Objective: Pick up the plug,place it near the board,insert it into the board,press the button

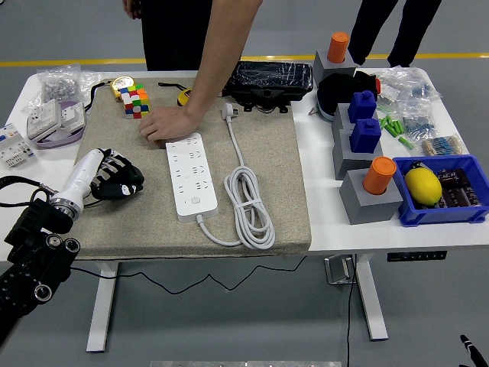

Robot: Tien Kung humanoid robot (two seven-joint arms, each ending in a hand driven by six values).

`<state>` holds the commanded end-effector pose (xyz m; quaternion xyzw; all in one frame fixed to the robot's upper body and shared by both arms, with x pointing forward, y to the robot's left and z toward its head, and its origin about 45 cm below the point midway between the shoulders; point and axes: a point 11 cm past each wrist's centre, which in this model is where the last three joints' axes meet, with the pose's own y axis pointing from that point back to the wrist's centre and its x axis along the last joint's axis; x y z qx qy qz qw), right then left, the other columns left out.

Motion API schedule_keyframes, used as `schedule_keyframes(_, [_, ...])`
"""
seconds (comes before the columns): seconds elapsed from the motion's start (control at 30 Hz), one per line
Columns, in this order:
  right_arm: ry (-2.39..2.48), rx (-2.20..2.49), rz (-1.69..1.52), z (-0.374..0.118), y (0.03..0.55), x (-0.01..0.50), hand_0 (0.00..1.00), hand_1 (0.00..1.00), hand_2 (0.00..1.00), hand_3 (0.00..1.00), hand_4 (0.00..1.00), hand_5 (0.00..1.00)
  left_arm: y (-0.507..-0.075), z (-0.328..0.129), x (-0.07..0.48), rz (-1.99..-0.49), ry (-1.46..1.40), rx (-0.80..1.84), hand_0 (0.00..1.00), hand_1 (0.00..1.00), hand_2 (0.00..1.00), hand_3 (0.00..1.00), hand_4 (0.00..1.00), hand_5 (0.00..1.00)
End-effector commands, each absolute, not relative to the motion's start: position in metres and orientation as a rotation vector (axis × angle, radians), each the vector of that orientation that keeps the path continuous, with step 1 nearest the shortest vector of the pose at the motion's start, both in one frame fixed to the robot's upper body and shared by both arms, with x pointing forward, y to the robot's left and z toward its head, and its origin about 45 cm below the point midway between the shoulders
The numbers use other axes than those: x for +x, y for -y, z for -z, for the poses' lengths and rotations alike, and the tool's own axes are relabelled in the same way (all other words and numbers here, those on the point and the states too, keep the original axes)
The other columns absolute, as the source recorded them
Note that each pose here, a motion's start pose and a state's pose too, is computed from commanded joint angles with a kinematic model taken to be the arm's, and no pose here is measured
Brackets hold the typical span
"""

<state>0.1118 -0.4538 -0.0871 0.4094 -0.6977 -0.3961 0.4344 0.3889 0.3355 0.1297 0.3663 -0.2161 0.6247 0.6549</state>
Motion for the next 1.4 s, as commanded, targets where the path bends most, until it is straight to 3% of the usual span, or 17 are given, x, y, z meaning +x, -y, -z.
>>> schedule_keyframes(0.7, [1.734,1.017,0.982,0.086,0.456,0.111,0.815,0.757,0.734,0.790,0.998,0.998,-0.277,-0.193,0.393,-1.270,0.761,0.752,0.223,0.339,0.381,0.538,0.856,0.002])
schedule_keyframes(1.4, [1.732,1.013,0.978,0.086,0.457,0.110,0.814,0.757,0.734,0.791,0.998,0.994,-0.240,-0.200,0.396,-1.175,0.833,0.739,0.226,0.330,0.368,0.536,0.855,0.002])
